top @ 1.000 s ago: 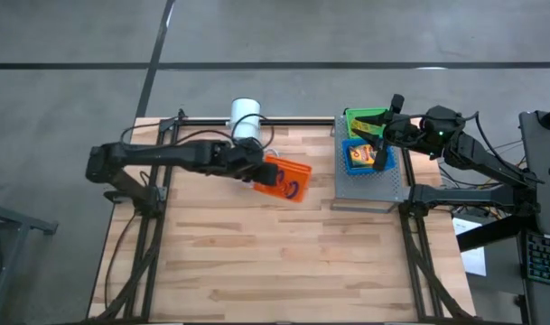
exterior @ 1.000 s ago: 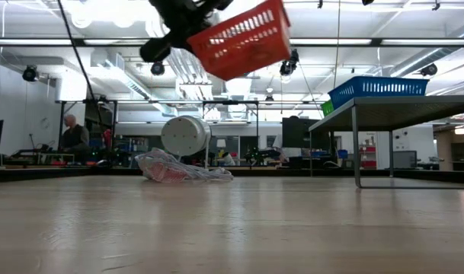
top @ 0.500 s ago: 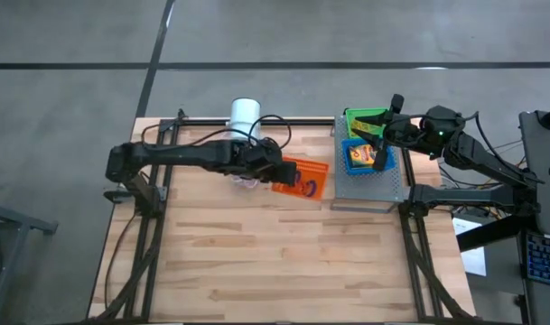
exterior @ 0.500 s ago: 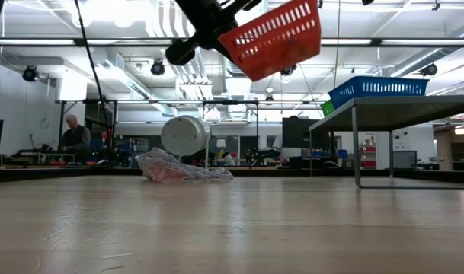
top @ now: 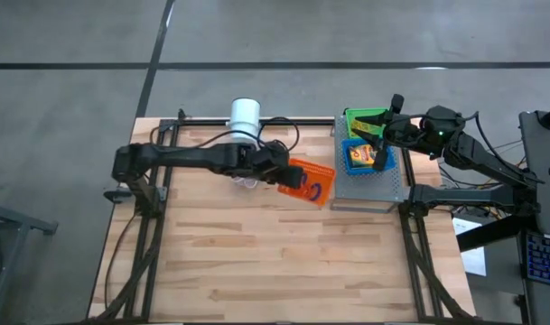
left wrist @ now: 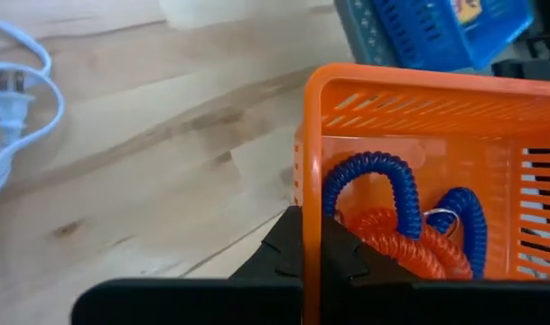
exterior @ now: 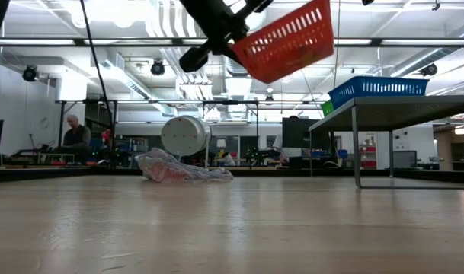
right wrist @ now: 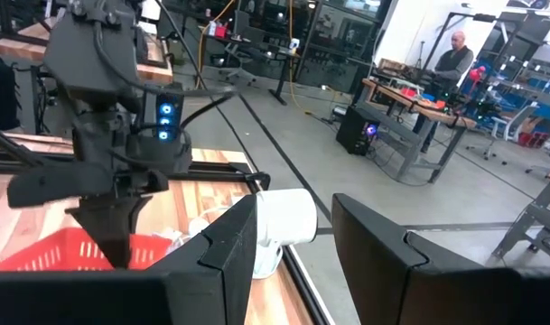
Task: Pick & Place Office Desk Supplies
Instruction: Put the orange bin filled with spring keychains on the shelf
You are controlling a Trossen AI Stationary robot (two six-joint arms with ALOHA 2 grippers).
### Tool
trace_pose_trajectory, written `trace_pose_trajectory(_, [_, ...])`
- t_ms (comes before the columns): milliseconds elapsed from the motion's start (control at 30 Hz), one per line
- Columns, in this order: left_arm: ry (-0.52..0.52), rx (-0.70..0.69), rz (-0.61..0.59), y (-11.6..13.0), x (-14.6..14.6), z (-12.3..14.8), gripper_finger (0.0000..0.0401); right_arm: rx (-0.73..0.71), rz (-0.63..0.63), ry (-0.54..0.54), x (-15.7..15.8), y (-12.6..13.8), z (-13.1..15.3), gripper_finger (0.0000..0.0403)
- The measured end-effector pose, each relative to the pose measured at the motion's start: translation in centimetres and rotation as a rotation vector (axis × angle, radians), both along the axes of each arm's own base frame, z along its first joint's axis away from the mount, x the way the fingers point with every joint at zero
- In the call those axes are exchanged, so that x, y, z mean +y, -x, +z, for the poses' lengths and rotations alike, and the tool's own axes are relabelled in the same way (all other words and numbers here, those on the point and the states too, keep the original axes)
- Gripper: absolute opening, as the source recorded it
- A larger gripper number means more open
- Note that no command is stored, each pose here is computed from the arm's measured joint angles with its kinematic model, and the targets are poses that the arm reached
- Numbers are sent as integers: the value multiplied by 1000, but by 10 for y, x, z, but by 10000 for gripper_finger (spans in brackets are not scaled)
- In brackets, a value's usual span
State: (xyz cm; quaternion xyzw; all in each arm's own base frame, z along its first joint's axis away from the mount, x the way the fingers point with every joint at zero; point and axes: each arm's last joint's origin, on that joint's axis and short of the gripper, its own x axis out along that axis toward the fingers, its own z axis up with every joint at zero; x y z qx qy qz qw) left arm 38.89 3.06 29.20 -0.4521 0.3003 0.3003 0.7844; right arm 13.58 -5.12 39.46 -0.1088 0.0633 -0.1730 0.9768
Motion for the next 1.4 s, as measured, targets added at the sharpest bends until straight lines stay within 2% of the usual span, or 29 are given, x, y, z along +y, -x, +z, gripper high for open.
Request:
trace_pose_trajectory(333, [-108, 181, -163, 12, -3, -6, 3, 1, 0, 0, 0, 0, 0, 139])
trace_pose_trajectory(933, [-129, 179, -146, 13, -3, -5, 13, 1, 0, 0, 0, 0, 0, 139])
trace_pose_trajectory(1200, [-188, 197, -223, 13, -2, -5, 10, 0, 0, -1, 0, 0, 0, 139])
trace_pose_trajectory(1400, [-121, 192, -126, 14, 3, -6, 8, 1, 0, 1, 0, 0, 0, 139])
